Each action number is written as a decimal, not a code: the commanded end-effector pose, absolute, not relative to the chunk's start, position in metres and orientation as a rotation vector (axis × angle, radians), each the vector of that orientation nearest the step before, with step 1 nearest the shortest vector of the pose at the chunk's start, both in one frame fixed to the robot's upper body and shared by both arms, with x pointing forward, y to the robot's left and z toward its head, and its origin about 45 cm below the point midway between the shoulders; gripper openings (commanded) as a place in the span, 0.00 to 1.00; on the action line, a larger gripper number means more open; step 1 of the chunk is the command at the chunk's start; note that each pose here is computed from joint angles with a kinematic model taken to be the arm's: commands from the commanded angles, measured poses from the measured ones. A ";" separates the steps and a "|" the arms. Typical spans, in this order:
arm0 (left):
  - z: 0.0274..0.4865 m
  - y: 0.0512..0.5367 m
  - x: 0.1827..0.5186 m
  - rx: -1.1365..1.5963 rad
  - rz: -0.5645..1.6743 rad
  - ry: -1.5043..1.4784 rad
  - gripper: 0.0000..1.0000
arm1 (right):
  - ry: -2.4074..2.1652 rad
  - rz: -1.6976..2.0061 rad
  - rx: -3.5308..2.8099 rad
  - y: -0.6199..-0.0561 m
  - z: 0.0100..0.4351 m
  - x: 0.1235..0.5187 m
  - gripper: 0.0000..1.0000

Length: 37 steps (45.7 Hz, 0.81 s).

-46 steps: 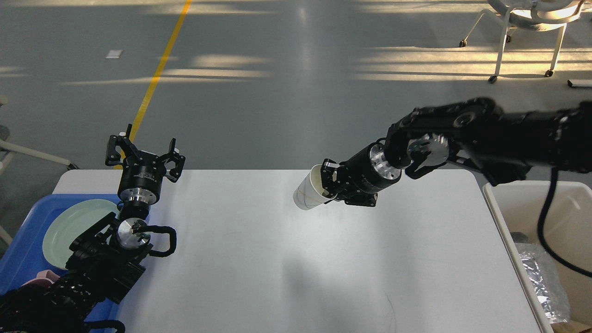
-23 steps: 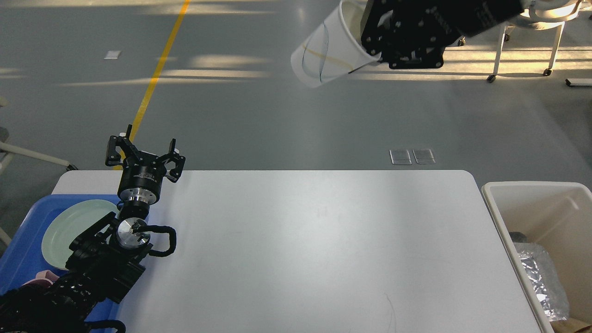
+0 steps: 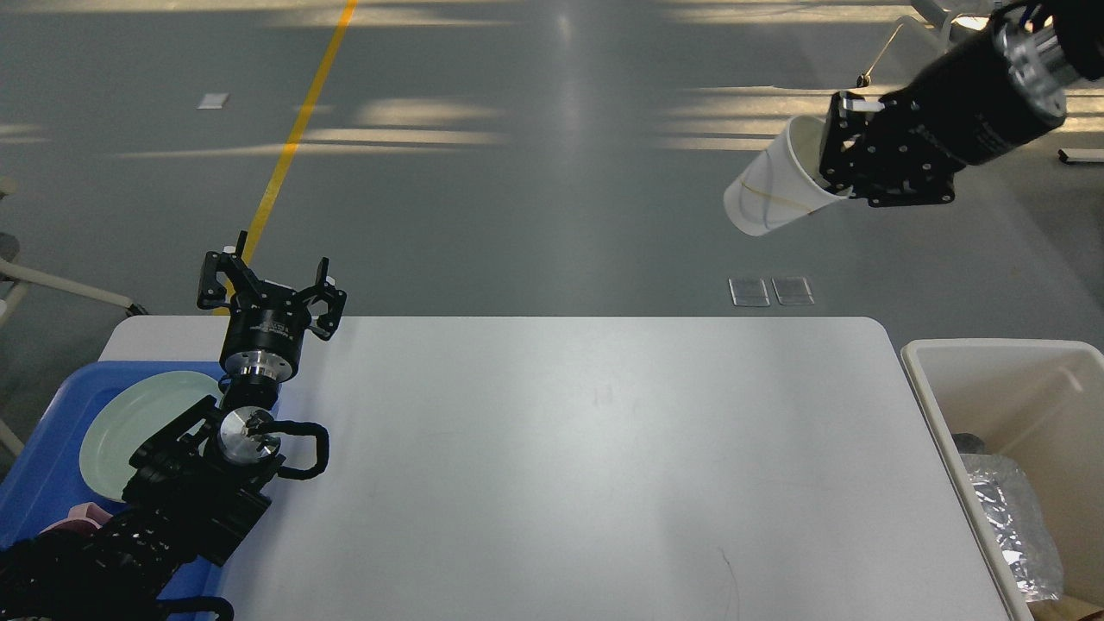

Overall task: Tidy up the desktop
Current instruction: 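Lower the white paper cup into the white bin and release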

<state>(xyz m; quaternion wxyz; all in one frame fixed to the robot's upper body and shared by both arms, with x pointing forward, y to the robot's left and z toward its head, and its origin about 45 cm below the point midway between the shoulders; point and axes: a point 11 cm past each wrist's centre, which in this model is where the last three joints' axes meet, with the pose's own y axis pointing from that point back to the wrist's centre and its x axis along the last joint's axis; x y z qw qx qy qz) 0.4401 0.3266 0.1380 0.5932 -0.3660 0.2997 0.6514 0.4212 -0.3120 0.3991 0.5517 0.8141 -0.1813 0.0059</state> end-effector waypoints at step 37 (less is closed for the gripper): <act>0.138 0.327 0.440 -0.851 1.514 0.697 1.00 | -0.770 0.121 0.918 -0.555 0.160 0.362 0.52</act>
